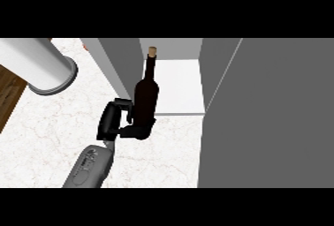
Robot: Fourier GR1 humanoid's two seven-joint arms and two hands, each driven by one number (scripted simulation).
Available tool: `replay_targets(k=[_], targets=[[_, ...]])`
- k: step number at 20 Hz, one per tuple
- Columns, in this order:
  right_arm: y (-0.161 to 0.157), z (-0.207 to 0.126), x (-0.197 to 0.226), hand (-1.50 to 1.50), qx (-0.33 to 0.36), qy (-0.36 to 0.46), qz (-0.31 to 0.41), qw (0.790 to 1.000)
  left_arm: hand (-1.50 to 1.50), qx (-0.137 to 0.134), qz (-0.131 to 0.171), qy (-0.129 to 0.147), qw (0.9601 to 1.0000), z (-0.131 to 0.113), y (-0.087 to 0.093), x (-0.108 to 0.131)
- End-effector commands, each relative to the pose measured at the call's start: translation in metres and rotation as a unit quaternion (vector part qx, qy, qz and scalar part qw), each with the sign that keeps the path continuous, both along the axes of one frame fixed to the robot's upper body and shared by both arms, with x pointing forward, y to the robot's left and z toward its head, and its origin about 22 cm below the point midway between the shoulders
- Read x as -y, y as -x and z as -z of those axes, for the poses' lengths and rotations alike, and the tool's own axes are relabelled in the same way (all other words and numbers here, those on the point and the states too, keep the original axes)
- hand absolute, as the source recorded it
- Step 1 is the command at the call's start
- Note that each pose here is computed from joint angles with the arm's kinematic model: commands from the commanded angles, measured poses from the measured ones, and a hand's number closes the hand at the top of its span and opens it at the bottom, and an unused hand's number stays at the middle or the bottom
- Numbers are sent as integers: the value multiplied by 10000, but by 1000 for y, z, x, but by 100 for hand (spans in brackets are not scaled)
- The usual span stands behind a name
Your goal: Pick up the wine, place it into the cabinet and close the cabinet
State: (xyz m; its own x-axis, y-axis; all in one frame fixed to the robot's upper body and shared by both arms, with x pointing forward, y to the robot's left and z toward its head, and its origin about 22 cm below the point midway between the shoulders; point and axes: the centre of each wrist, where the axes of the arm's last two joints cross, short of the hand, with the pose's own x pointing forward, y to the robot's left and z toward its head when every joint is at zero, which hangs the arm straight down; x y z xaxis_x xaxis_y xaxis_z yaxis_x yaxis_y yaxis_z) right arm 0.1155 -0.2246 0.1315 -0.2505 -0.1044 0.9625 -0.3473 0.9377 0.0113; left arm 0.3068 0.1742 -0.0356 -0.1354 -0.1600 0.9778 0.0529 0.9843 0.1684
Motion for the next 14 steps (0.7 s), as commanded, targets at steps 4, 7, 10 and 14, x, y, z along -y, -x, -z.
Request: replay_targets(k=[4, 7, 10, 14], targets=[[19, -22, 7, -150, 201, -220, -48, 9995, 150, 20, -64, -555, 9984, -18, -19, 44], [19, -19, 10, -150, 293, -183, 25, 9994, 150, -34, -24, -462, 9989, -35, -28, 60], [14, -7, 4, -150, 157, -270, 9, 9995, 150, -110, 6, -256, 9996, -39, -30, 65], [18, -16, 11, -150, 241, -252, -90, 9994, 150, -217, -138, -209, 9995, -43, -30, 76]])
